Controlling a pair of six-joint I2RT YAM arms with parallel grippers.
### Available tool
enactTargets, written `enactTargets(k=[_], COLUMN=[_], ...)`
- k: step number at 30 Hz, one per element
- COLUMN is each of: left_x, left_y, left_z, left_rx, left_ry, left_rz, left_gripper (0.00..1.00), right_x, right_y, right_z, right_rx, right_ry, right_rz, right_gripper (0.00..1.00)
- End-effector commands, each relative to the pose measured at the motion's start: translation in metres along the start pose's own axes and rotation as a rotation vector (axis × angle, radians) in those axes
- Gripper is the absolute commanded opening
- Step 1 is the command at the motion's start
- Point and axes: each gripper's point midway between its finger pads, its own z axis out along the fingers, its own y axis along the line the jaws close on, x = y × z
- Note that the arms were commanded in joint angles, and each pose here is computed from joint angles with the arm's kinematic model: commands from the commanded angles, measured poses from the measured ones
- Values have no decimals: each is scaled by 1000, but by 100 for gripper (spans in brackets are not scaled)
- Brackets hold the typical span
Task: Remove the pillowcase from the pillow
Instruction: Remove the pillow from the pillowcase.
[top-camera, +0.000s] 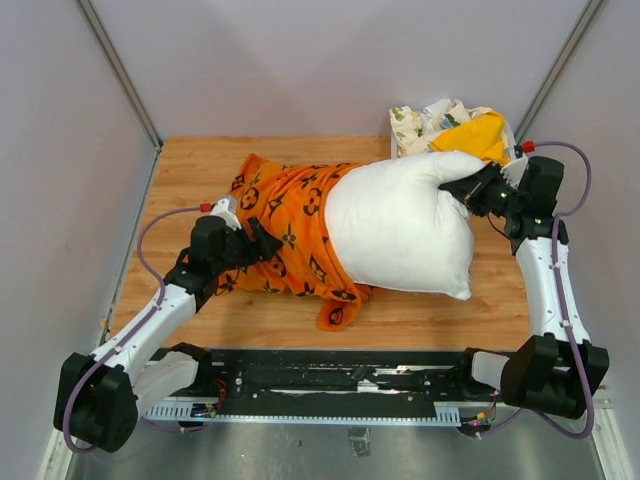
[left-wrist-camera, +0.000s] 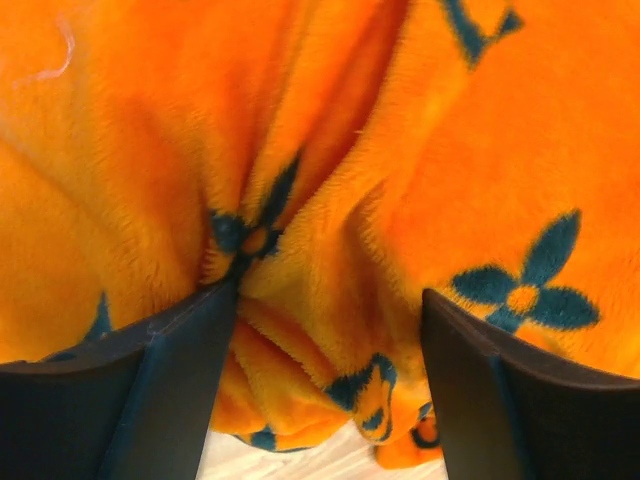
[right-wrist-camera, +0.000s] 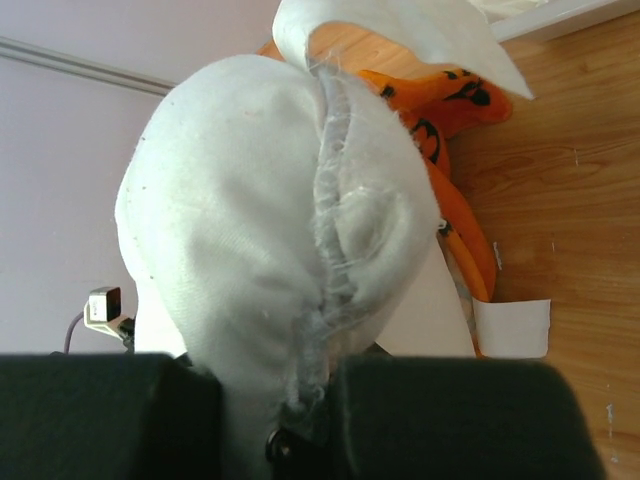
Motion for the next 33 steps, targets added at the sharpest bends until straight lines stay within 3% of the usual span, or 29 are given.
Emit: enactTargets(k=[1,8,11,13,15,18,19,23,25,33], left_x=[-1,-44,-64,-71,-73,-81,-87,-105,-113,-161], left_y=[23,78,116,142,155,142,130,68,54,-7], left_z=[-1,-25,-45,-63,-76,-88,-89,-84,-73,30], left_rx=[-99,-297,-336,-410,-455,-396,-334,-21,31,88], left_ry=[-62,-245,-303,-373,-433,-516,-539,-515,-468,-279], left_rz=[4,-82,-229,-352,-424,-428,-397,-212,-184,-26], left_gripper=[64,17,12,19,20,21,26,84,98,99], right_x=[-15,-31,-49,-63,-74,-79,-77,-57,-43,-15], right_y=[32,48,50,51,49,48,48,54,60,81], right_z=[-15,-37,-51,-62,-70,-72,-70,-48,-32,-10], right_rx=[-50,-53,-72,-104,-131,-136,-138,-140,-149,-182], right_ry=[-67,-152,-203,-249,-290,-304,-297,-212,-141,-41], right_rz=[-100,-177,-131,-86,-41,-28,-31,-86,-116,-177], right_gripper=[1,1,1,1,1,1,1,1,1,1])
